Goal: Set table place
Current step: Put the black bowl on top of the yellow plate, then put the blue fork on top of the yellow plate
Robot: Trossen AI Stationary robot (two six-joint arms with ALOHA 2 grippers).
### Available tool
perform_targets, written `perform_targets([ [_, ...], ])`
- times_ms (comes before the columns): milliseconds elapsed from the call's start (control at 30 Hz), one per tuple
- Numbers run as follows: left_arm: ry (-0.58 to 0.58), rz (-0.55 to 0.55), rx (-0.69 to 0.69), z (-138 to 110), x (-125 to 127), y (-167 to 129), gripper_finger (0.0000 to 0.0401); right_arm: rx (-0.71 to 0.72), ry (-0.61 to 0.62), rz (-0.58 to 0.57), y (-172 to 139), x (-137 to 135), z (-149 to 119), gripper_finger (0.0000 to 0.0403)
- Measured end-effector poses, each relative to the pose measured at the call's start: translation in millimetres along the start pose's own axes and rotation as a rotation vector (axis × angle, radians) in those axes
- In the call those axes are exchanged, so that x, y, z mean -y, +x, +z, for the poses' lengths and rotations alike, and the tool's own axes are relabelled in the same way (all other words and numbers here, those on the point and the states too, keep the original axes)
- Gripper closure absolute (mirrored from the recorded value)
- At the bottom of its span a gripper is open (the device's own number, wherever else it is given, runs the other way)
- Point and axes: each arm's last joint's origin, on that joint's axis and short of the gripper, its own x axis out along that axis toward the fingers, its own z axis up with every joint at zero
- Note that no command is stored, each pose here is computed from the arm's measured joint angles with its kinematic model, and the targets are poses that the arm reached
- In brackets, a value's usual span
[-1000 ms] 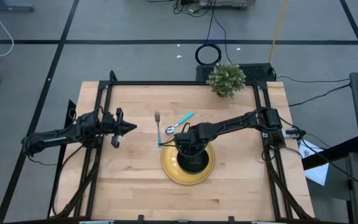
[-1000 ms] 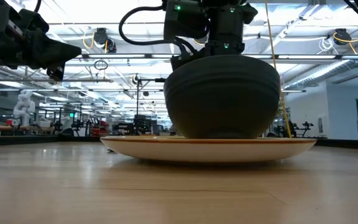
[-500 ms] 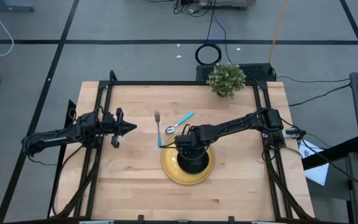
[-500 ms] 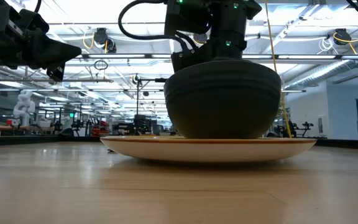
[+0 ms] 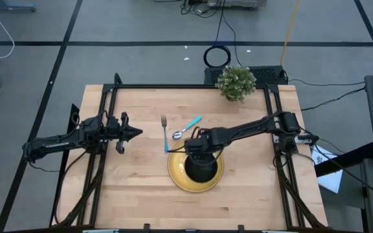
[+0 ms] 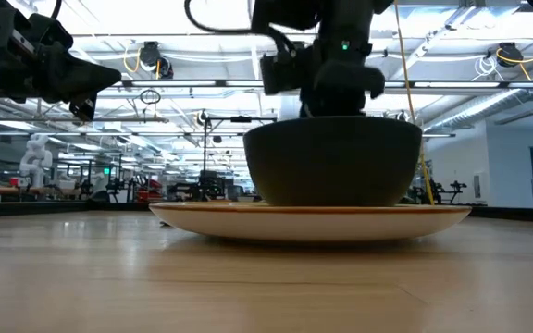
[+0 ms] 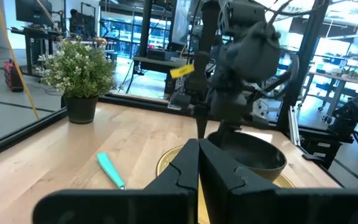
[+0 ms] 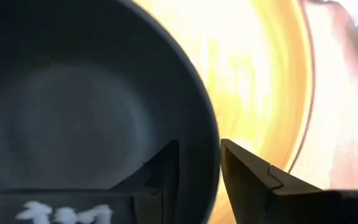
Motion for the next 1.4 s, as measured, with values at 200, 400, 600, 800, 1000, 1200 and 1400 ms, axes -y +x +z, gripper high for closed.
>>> perform_targets([
  [200,-0.002,0.000,0.000,0,0,0,0.0384,0.046,0.024,0.011,-16,2,-1,0.0298],
  [400,-0.009,0.000,0.001,0,0,0,0.0384,0.018,0.022,0.064,-16,-1,-3,0.0298],
  [600,-0.009,0.000,0.001,0,0,0,0.0384,0.013,0.002,0.064,-22,-1,-6,0.0298],
  [800,-0.008,0.000,0.000,0,0,0,0.0384,0.089,-0.009,0.070,-39,2,-5,0.0298],
  [1000,-0.008,0.000,0.000,0,0,0,0.0384,0.173,-0.022,0.072,-67,12,-9,0.0298],
  [1200,-0.006,0.000,0.000,0,0,0,0.0384,0.261,-0.043,0.077,-92,16,-14,0.0344],
  [1400,-0.002,0.000,0.000,0,0,0,0.0384,0.388,-0.068,0.118,-105,8,-15,0.0395],
])
